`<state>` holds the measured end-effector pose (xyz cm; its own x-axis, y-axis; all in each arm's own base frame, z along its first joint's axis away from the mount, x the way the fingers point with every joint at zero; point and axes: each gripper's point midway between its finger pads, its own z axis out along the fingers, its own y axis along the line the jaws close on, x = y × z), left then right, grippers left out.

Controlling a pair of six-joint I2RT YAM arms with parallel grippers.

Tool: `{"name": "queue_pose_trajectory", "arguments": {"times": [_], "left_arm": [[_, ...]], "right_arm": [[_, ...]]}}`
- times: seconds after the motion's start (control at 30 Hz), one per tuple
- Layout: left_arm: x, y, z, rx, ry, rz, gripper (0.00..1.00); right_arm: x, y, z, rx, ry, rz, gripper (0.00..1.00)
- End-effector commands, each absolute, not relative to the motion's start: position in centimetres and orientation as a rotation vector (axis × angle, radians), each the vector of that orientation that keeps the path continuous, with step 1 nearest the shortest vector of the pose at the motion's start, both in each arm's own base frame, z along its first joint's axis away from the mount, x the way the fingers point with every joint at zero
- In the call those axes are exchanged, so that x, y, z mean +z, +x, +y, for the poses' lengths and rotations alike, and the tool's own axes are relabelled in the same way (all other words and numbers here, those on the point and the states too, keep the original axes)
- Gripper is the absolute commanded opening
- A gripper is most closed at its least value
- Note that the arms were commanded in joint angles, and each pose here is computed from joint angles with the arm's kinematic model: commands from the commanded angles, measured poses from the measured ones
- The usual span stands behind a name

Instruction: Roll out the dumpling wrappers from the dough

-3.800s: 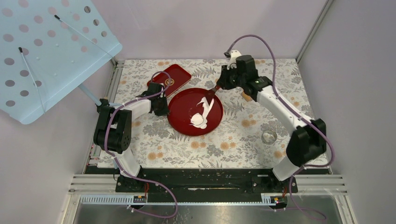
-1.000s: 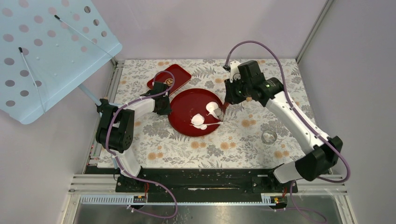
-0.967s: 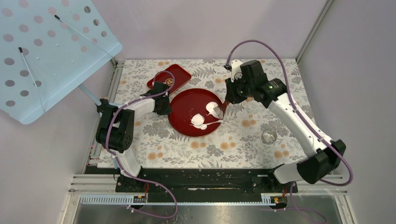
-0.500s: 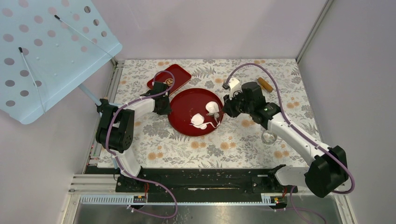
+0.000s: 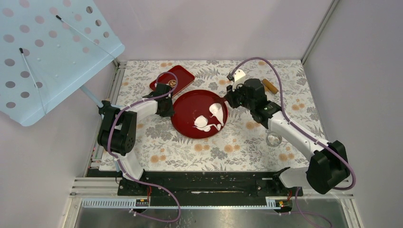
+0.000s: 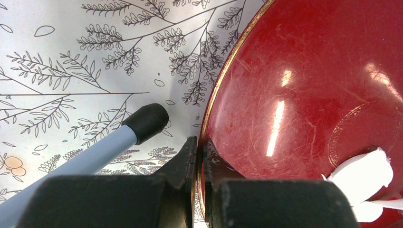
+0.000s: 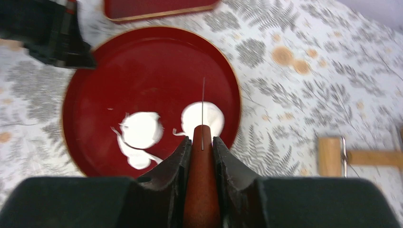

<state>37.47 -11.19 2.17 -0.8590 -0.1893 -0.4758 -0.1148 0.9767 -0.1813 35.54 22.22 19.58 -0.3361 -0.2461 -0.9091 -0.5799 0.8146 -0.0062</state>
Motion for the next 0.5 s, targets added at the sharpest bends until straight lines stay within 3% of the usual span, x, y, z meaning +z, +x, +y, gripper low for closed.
{"name": "queue_pose_trajectory", "arguments": {"times": [0.0,0.23,0.47], "left_arm": [[2.6,38.5,-9.8,-0.112,-0.227,2.560,0.00],[2.6,38.6,-9.8,-0.114,-0.220,2.563,0.00],[2.6,38.6,-10.0,-0.126,-0.210,2.561,0.00]], "right_arm": [[26.1,34.0,25.6,0.589,-0.722,1.762,0.00],[26.0,29.0,29.5,0.852,-0.933,1.744,0.00],[24.1,28.2,33.3,0.892,-1.039,1.741,0.00]]}}
